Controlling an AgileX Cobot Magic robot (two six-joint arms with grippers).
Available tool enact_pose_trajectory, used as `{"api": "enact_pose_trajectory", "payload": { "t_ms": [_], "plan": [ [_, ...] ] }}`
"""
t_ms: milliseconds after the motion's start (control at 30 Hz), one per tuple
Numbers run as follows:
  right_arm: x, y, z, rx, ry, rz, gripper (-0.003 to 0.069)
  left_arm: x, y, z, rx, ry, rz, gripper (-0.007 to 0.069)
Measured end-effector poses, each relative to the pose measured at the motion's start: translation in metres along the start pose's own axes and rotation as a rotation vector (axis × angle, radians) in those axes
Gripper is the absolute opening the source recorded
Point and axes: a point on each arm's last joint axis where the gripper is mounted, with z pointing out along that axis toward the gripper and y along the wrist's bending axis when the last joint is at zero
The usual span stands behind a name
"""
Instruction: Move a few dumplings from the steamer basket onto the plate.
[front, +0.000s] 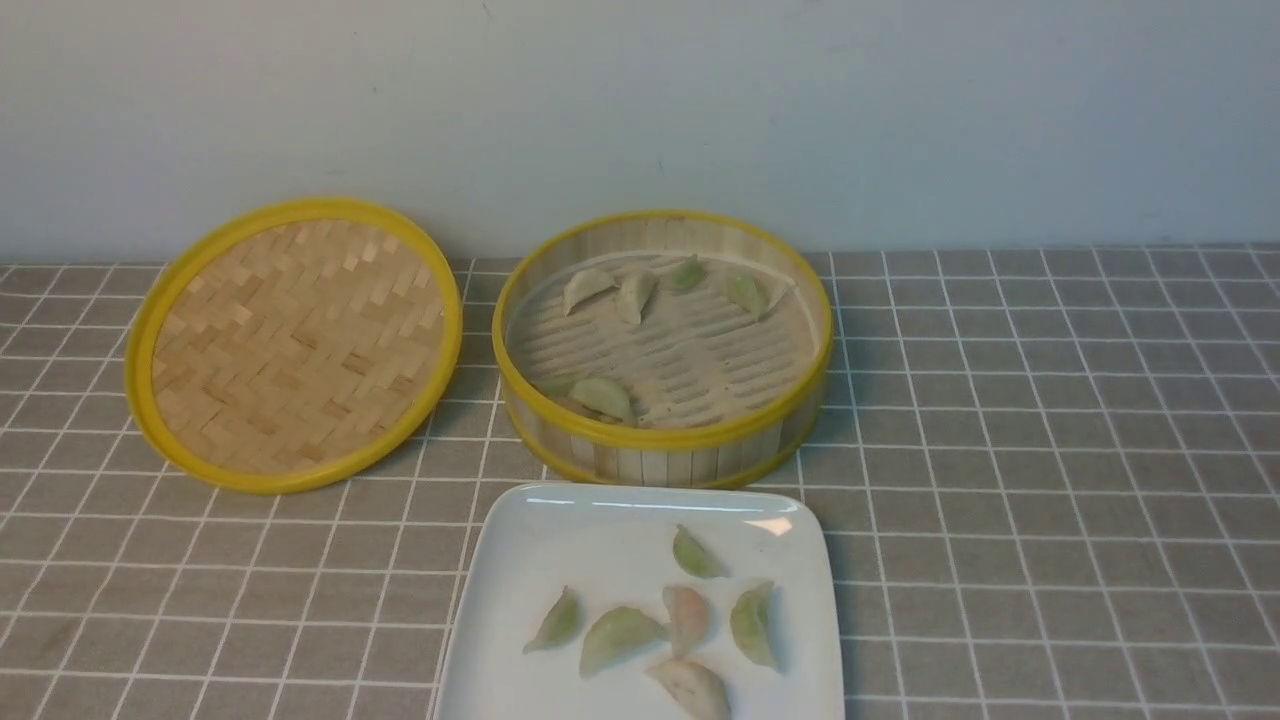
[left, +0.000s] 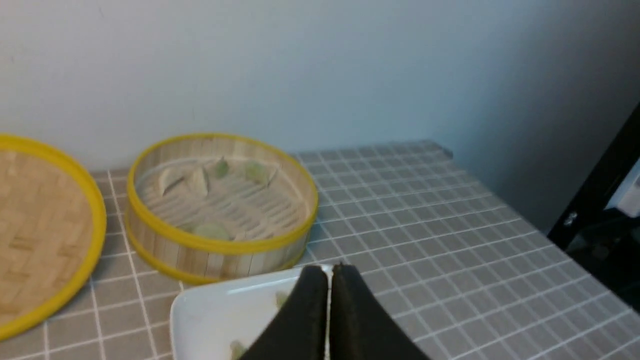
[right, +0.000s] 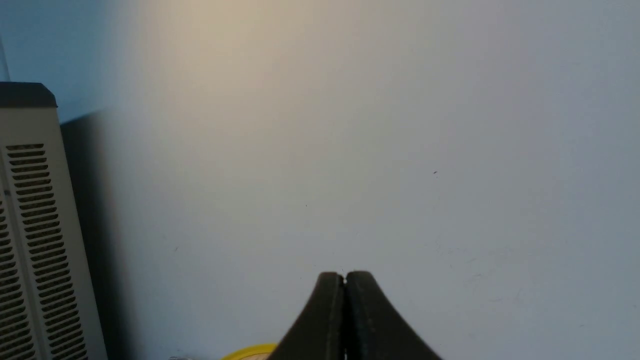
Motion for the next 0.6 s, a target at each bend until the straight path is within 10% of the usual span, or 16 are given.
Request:
{"api": "enact_pose_trajectory", "payload": {
  "t_ms": [600],
  "plan": [
    [0.0, 0.0, 0.0, 0.0, 0.0, 0.0, -0.0013, -0.0017, -0.0071, -0.0041, 0.077, -0.041, -0.013, -0.0005]
  ]
}}
